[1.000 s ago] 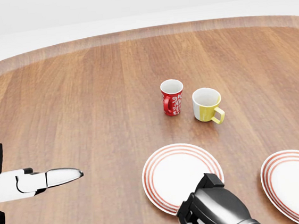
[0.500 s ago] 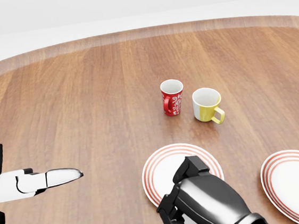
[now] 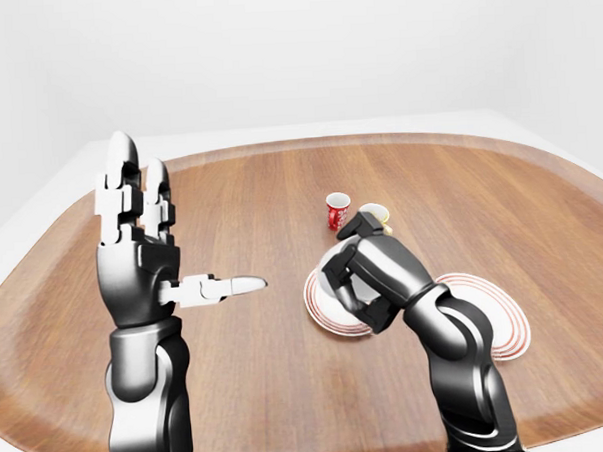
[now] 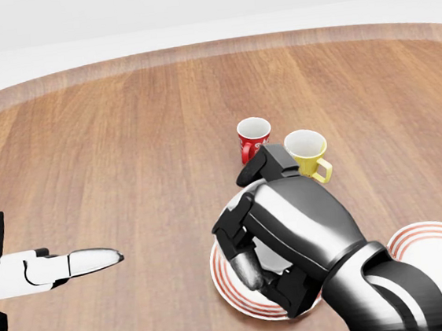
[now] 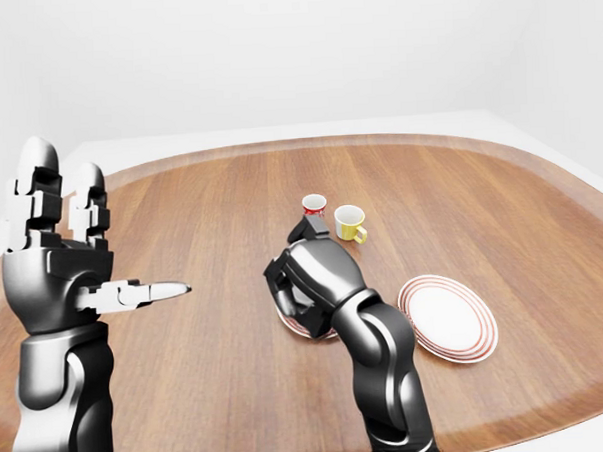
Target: Put the white mug on the left plate.
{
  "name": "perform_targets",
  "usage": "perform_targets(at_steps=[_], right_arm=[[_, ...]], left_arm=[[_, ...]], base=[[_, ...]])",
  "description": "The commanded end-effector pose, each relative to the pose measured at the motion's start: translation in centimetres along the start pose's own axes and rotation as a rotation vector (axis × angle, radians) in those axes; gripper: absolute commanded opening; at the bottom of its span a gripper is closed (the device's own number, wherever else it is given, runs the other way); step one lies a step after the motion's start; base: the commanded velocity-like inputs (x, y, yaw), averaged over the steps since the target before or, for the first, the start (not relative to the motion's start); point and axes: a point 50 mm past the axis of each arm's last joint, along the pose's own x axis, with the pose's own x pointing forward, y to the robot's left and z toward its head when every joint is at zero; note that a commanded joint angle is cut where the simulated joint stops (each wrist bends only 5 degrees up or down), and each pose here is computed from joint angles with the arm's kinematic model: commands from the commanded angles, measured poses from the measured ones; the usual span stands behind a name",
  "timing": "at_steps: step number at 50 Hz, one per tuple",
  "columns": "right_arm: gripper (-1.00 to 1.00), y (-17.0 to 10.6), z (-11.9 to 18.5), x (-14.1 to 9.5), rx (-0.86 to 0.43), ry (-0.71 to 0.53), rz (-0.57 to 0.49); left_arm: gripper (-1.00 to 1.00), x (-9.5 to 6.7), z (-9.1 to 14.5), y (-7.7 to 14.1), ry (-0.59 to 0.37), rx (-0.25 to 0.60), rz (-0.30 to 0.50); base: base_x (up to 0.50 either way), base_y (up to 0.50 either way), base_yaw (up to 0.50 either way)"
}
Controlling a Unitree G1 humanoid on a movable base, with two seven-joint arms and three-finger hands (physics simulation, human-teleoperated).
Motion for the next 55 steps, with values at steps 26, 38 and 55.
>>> perform_targets(at_steps=[26,38,55], right_arm=[[-1.0,1.7,-8.5,10.8,0.085,0.192,0.229],[-1.0,3.6,-10.7,12.5,0.036,0.27,0.239],[-1.0,6.2,-12.5,12.5,0.002,0.387,0.282]], left_arm=[[0.97,0.0,0.0,0.0,-0.001,0.001,-0.002],[0.97,0.0,0.1,0.0,-0.004,0.0,-0.001],[0.97,0.1,0.2,0.2,-0.012,0.001,0.004]], base=[[0.0,0.0,0.0],[0.0,0.0,0.0],[0.0,0.0,0.0]])
